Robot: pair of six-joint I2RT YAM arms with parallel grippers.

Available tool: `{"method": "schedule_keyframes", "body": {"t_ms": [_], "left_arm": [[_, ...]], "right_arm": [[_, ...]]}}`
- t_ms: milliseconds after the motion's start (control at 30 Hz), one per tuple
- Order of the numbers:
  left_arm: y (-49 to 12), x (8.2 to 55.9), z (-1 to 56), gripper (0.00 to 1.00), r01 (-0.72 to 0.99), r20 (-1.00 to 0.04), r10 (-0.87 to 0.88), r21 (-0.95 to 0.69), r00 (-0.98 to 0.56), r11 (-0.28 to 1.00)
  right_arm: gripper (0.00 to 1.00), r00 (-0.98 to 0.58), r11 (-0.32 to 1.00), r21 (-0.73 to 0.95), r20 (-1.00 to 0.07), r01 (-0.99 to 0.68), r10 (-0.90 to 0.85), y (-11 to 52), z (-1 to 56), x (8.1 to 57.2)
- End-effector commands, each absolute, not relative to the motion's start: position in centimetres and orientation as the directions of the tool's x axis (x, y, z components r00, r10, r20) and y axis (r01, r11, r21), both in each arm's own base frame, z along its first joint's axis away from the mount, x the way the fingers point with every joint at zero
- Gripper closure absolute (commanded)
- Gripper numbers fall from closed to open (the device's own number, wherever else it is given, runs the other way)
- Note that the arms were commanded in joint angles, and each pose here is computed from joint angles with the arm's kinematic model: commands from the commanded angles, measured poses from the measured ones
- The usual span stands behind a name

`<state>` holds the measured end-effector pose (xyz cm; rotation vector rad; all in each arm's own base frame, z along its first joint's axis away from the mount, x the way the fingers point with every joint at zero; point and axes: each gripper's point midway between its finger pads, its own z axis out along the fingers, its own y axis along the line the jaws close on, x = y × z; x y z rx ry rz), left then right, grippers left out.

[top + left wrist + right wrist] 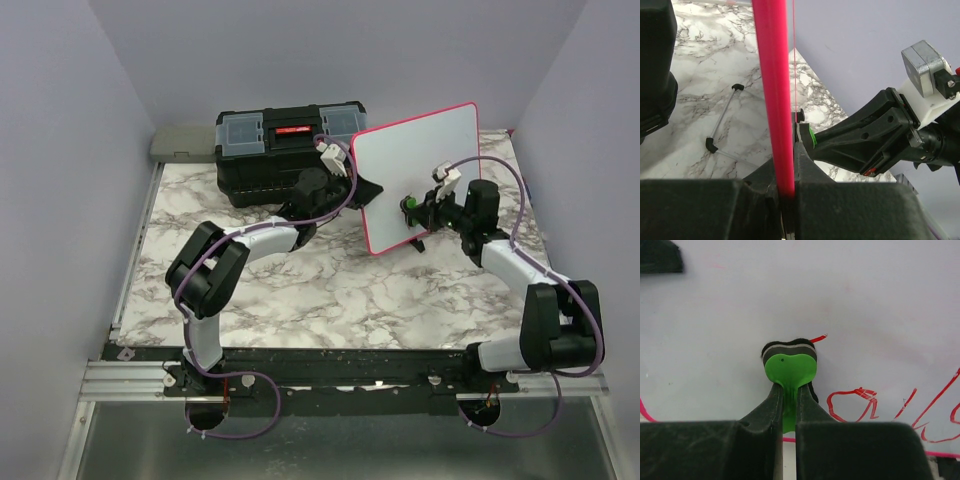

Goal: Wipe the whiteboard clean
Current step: Erase the whiteboard at the whiteboard stand.

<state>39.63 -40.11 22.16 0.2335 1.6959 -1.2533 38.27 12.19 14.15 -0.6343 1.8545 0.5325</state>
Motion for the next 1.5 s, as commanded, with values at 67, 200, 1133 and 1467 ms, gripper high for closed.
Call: {"method": "schedule_keyframes", "body": {"t_ms": [67, 200, 1133, 1467], "left_arm": [[-40.4, 37.8, 32.4, 1.0, 0.786, -0.8, -0.498, -0.529, -0.336, 0.319], [-40.4, 37.7, 32.2, 1.0, 0.785, -0.8, -0.495, -0.532, -0.341, 0.319], [-40.7, 37.0, 30.7, 1.0, 0.767, -0.786, -0.481, -0.565, -0.389, 0.303], [-40.8, 37.3, 30.5, 1.0, 0.758, -0.782, -0.485, -0.573, -0.392, 0.311]], "right_arm": [[0.99, -0.261, 0.955, 0.099, -0.965, -0.281, 0.023, 7.5, 16.5, 42.2], [0.99, -0.334, 0.961, 0.101, -0.943, -0.258, 0.01, 7.2, 14.5, 42.5], [0.99, -0.348, 0.979, 0.01, -0.936, -0.202, -0.062, 7.5, 14.4, 43.2], [0.99, -0.385, 0.565, 0.118, -0.841, -0.816, -0.379, 16.2, 10.5, 34.5]]}}
